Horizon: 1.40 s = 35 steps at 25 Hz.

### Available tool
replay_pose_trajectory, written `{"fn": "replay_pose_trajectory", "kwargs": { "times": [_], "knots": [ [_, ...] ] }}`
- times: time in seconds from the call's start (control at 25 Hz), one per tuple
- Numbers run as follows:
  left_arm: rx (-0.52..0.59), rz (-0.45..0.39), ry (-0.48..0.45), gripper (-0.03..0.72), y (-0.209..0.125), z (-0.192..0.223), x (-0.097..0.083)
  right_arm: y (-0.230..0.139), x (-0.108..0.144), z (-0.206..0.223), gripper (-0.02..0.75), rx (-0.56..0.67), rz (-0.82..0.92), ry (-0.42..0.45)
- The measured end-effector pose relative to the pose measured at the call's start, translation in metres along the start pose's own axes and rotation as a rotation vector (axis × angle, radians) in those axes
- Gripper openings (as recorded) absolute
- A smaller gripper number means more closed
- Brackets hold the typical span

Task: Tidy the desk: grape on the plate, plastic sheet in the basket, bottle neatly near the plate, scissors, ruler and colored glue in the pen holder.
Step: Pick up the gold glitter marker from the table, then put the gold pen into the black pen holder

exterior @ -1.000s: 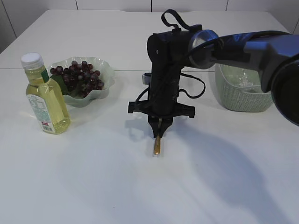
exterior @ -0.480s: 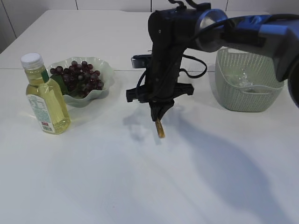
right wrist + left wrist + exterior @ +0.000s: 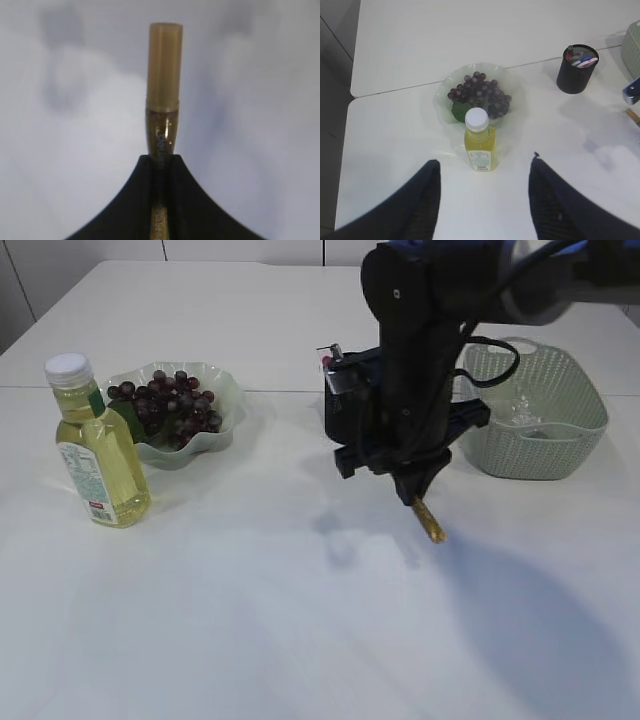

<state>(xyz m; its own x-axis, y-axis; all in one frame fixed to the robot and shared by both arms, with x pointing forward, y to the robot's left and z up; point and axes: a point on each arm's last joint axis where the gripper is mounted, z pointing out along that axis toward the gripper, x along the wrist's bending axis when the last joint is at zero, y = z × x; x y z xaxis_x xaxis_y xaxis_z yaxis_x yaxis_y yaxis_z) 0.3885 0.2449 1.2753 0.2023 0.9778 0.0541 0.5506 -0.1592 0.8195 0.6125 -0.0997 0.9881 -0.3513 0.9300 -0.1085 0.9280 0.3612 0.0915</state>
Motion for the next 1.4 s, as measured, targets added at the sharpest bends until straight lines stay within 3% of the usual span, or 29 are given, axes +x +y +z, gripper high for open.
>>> {"fn": "replay_pose_trajectory", "kwargs": {
  "times": [0.16, 0.72, 1.04, 1.4],
  "knots": [
    [0.005, 0.002, 0.001, 0.415, 0.000, 0.002, -0.001, -0.028, -0.007, -0.013, 0.049, -0.012, -0.034, -0.009],
    [0.005, 0.000, 0.001, 0.415, 0.000, 0.002, -0.001, -0.094, -0.024, -0.047, 0.048, -0.662, -0.117, 0.051],
    [-0.014, -0.002, -0.006, 0.415, 0.002, 0.002, -0.001, -0.069, -0.070, -0.066, 0.048, -1.034, 0.010, 0.033],
    [-0.033, 0.009, 0.024, 0.415, 0.004, 0.002, 0.001, 0.011, -0.081, -0.058, 0.048, -1.213, 0.037, 0.040]
  ]
}}
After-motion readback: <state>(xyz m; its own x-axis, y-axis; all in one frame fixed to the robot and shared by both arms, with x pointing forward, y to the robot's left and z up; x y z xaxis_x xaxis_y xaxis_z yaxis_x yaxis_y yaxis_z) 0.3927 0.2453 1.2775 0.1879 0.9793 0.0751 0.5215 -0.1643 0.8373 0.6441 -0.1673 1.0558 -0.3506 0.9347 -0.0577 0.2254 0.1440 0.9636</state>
